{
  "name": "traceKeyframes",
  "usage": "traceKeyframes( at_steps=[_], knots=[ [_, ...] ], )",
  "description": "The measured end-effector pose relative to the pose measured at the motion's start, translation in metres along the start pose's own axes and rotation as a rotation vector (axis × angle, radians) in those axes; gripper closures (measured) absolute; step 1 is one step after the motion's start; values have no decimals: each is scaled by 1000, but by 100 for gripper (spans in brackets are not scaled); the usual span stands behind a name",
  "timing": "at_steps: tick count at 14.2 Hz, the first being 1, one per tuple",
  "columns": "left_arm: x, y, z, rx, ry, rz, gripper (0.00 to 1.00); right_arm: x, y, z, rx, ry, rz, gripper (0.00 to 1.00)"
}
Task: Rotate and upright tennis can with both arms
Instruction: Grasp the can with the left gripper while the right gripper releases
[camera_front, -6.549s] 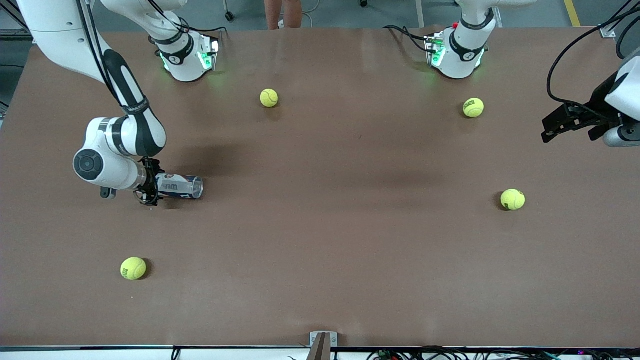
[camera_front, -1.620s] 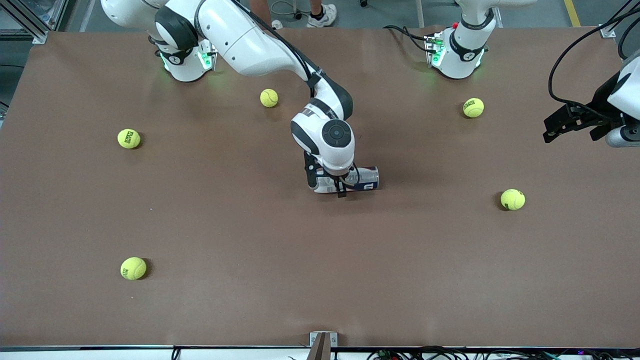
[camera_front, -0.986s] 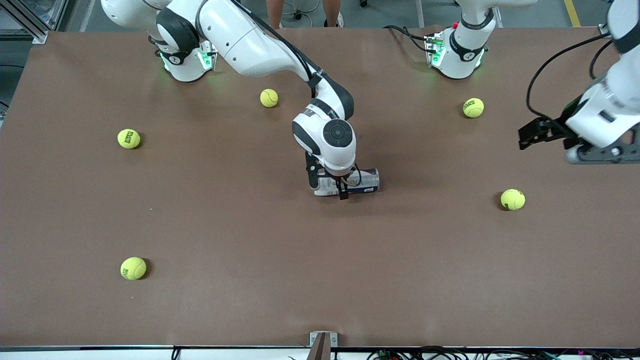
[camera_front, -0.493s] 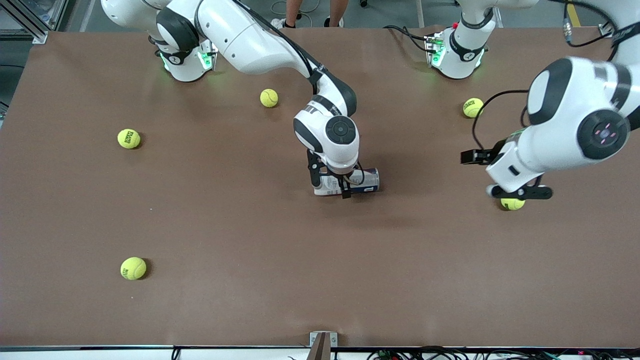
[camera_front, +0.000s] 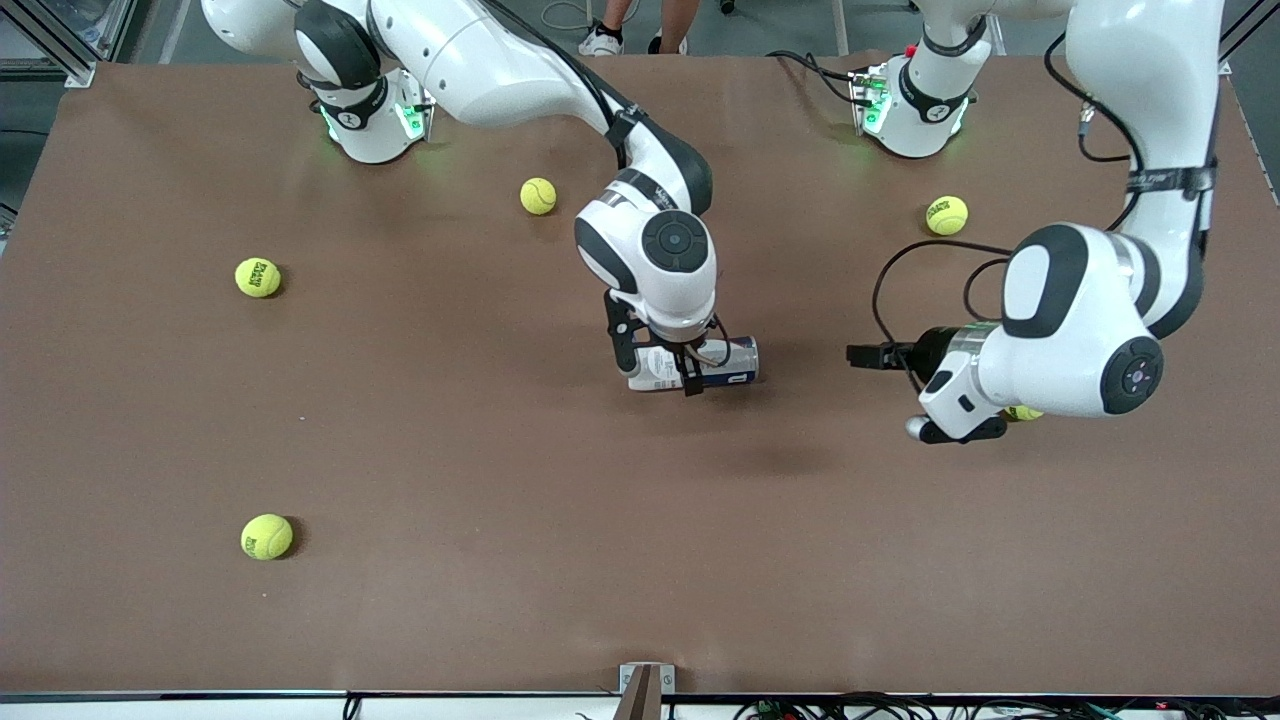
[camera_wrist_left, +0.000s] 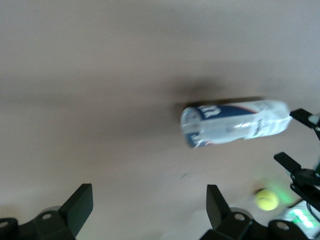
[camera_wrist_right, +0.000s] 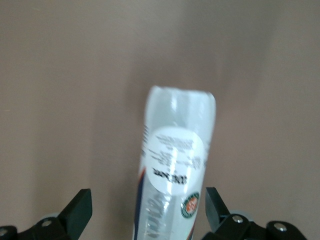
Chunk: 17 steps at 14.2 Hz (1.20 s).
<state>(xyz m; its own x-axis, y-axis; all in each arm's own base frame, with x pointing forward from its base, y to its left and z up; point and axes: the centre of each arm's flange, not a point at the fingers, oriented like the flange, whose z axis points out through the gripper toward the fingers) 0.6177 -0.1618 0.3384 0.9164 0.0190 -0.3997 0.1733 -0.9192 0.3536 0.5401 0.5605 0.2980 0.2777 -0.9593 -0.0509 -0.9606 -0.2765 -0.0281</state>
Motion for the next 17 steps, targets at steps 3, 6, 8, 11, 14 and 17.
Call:
traceKeyframes(
  at_steps=[3, 6, 8, 11, 14, 17],
  knots=[
    [9, -11, 38, -178, 26, -6, 0, 67, -25, -24, -54, 25, -162, 0],
    [12, -16, 65, -383, 75, -3, 0, 152, -47, -56, -102, 23, -349, 0],
    [13, -15, 86, -503, 106, 2, 0, 216, -55, -79, -104, 9, -487, 0],
    [11, -20, 125, -640, 150, 33, 0, 317, -48, -110, -117, -18, -687, 0],
    [6, -33, 162, -682, 166, 65, 0, 421, -22, -132, -129, -52, -891, 0],
    [5, -38, 181, -673, 153, 81, 0, 513, 11, -158, -161, -62, -1058, 0]
  ],
)
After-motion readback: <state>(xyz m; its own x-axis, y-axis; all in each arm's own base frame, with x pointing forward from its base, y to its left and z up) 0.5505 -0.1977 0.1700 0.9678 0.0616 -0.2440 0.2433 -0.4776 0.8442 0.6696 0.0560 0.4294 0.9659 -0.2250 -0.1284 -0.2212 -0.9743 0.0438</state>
